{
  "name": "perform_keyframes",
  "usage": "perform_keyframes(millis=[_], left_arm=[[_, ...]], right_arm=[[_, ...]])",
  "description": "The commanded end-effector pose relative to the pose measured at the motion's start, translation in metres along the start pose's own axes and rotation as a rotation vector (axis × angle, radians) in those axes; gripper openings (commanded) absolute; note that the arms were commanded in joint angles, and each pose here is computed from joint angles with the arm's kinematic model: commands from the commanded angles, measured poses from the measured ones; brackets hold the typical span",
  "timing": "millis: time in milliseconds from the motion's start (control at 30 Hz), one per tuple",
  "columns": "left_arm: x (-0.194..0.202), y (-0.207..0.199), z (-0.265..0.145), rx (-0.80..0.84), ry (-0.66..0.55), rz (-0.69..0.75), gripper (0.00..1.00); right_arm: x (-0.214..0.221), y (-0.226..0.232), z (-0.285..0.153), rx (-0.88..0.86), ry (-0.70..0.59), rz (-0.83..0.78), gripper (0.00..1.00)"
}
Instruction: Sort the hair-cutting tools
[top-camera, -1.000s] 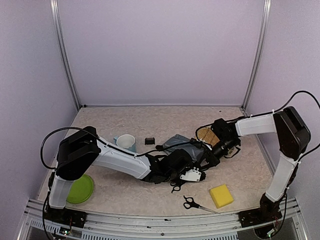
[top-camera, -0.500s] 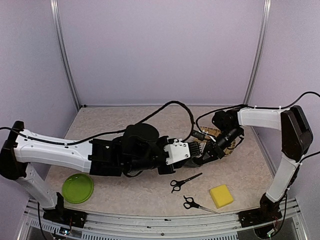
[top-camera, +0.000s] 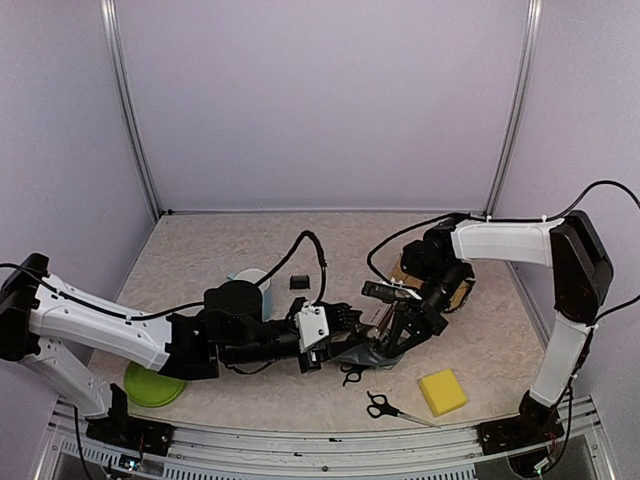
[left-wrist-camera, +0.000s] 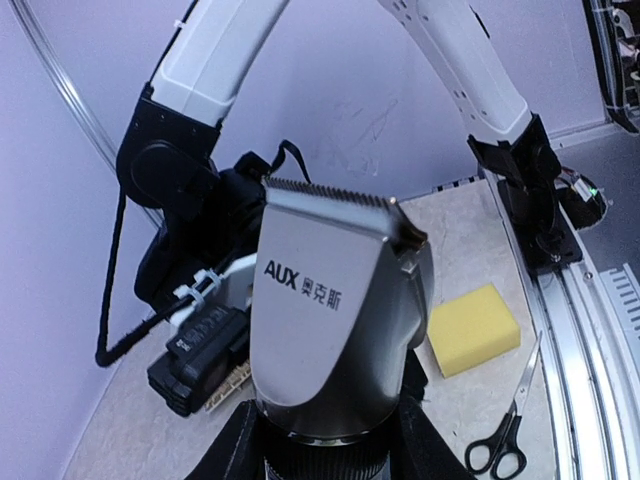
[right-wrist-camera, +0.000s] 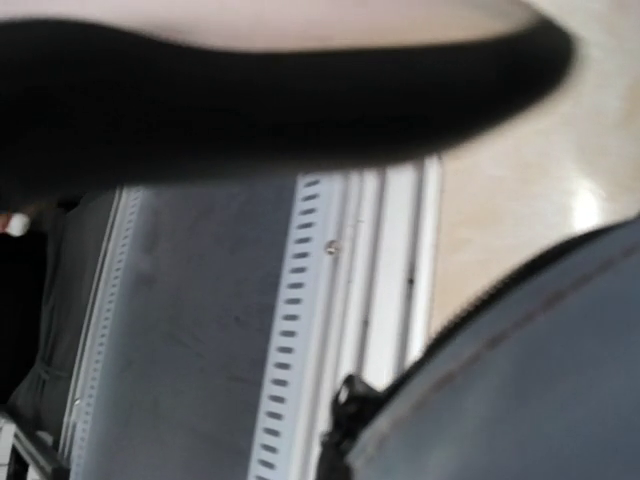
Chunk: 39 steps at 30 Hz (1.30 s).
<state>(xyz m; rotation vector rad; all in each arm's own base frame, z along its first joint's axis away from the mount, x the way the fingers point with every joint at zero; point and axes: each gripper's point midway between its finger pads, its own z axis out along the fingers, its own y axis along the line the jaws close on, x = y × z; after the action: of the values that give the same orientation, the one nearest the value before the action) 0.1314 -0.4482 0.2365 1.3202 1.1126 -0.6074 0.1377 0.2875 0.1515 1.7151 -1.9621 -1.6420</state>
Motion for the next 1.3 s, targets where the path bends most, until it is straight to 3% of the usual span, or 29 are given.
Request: perform_keyframes(millis=[0,200,500,933,1100,1267], left_arm=[[-0.039,0.014,-0.004,-0.035,-0.205,-0.026,0.0],[-0.031,0.011,-0.015,-0.024,-0.303,-0.089,0.0],[0.008,0.015,-0.016,-0.064,-0.34,-0.135,0.0],[0.035,0.04,0.003,-0.159,-0.453,-0.085,0.0],[0.024,0.046,0.0,-0.171,-0.453,-0.087,0.0],[0.009,0.034,-0.009,-0.162,-0.369,-0.085,0.0]], right_arm=[[-0.01,0.02,0.01,-0.062,-0.016,-0.019,0.0],[-0.007,0.02,0.017,-0.102,-0.028,0.019,0.0],[-0.007,0.009,0.021,-0.115,-0.021,0.07,0.0],[0.005,-0.004,0.027,-0.111,0.023,0.115,0.0],[0.012,-0.017,0.007,0.005,0.081,0.124,0.0],[0.024,-0.048,-0.058,0.256,0.1,0.173,0.05]])
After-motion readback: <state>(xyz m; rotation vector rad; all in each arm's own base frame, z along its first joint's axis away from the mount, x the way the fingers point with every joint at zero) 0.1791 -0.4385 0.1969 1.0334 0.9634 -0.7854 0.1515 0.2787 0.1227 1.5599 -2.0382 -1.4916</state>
